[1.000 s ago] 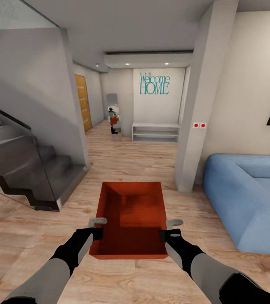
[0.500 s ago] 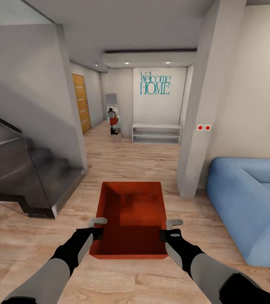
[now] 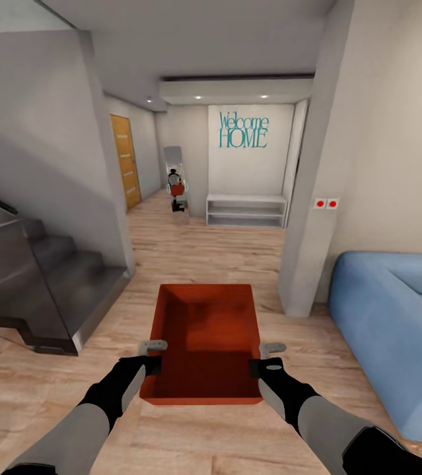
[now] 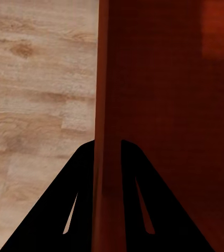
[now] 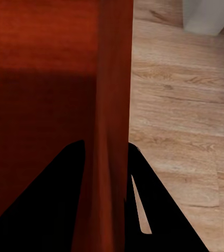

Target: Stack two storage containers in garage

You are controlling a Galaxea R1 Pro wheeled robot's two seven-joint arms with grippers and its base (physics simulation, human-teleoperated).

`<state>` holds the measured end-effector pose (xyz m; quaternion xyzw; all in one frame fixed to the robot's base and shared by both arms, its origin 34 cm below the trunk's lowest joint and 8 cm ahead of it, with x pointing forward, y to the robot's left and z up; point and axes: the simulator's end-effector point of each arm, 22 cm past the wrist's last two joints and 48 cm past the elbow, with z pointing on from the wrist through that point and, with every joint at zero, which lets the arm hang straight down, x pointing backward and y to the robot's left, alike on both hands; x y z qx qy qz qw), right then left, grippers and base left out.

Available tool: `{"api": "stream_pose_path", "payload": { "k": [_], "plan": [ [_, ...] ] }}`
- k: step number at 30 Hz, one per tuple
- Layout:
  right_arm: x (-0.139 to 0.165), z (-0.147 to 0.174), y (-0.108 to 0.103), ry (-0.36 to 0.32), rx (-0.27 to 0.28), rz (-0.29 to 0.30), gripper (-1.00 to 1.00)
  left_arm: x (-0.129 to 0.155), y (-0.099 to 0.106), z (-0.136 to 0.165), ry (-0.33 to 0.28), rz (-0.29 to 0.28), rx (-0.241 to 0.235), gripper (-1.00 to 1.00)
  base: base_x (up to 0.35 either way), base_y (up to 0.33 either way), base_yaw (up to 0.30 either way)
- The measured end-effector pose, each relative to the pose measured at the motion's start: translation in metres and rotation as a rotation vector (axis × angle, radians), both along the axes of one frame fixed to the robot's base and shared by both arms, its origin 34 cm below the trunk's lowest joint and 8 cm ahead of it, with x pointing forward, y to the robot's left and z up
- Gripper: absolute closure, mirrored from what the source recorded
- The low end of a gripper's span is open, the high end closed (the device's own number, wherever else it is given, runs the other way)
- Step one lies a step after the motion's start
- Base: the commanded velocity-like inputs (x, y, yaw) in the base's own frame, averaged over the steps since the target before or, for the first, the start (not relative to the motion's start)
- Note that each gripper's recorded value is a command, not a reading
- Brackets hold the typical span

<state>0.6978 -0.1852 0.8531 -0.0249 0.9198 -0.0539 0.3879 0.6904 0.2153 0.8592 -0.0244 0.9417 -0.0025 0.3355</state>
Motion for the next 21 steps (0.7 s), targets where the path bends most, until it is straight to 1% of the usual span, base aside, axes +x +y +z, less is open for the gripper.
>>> {"api": "stream_pose_path", "payload": {
  "k": [21],
  "plan": [
    [0.0000,0.0000,0.0000,0.000,0.000,0.000,1.00,0.0000,0.0000,0.0000,0.000,0.000,0.000,1.00,0.323,0.000,0.000]
  ]
}}
